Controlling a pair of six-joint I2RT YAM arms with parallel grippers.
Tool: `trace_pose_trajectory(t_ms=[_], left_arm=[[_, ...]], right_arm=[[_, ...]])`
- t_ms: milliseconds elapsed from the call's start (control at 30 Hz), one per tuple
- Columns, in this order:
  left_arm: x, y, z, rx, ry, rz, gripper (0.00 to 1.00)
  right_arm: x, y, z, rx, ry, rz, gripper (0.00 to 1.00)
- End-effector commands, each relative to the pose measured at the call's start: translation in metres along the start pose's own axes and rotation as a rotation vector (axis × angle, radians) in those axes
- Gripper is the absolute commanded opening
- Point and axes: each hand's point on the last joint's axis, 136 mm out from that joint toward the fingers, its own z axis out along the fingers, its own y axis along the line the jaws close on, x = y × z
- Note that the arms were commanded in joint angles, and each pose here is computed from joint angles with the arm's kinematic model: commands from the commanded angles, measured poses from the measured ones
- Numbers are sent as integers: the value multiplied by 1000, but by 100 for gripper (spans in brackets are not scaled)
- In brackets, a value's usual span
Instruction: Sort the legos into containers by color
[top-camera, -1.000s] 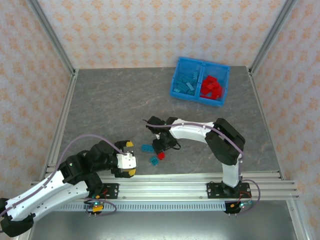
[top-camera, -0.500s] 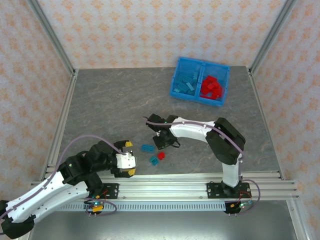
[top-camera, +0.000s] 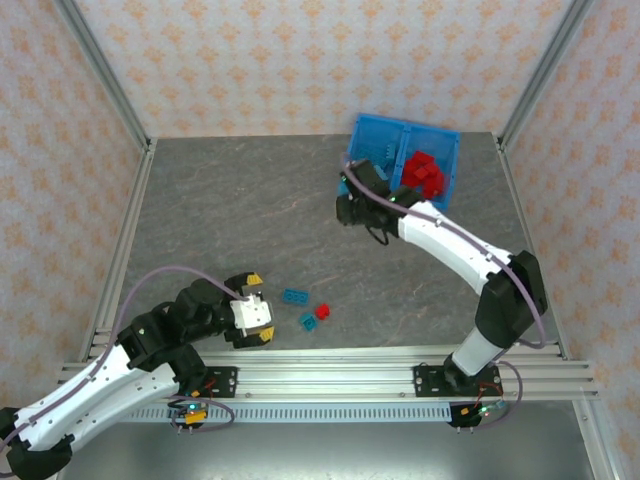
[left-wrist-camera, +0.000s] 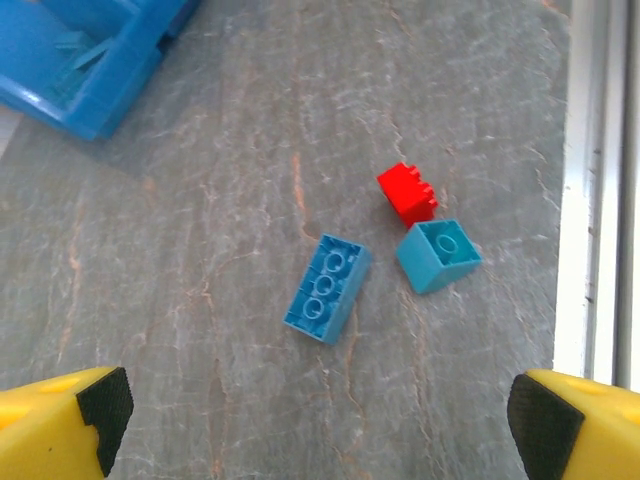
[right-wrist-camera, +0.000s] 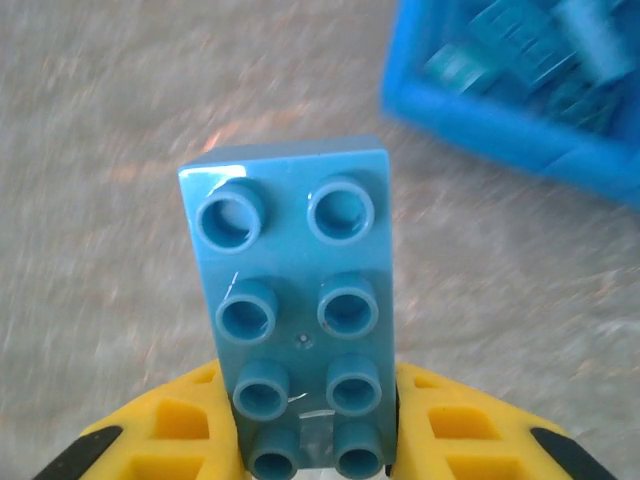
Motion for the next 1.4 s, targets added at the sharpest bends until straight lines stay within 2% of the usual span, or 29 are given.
trace_pose_trajectory(t_ms=[0,133,433,600,733,800,933,1000,1167,1367], left_arm=[[-4,20,2,-93,-11,-67,100],[3,27,6,-109,41,-91,100],[4,26,12,-74,77,-111,100],[5,26,11,-78,73,-97,100],[8,25,13,-74,84,-84,100],[9,24,14,-68,90,-84,100],[11,25,15,-67,102,-79,100],[12,25,15,-70,108,-76,100],[14,27,16,-72,119,-55,100],[12,17,12,-20,98,12,100]], right_arm=[[-46,-42,14,137,-101,73,23],[-79,-83,49,215,-146,158,23],[-125,-129,152,310,-74,237,22],[-144,-151,183,344,-114,271,24],[-160,-148,202,281,-172,239,31],[-170,-147,202,272,-204,218,35],[-188,-149,187,295,-255,213,53],[-191,-146,179,279,-256,212,56],[-187,-133,155,219,-204,227,56],[-160,-99,116,108,-113,171,56]])
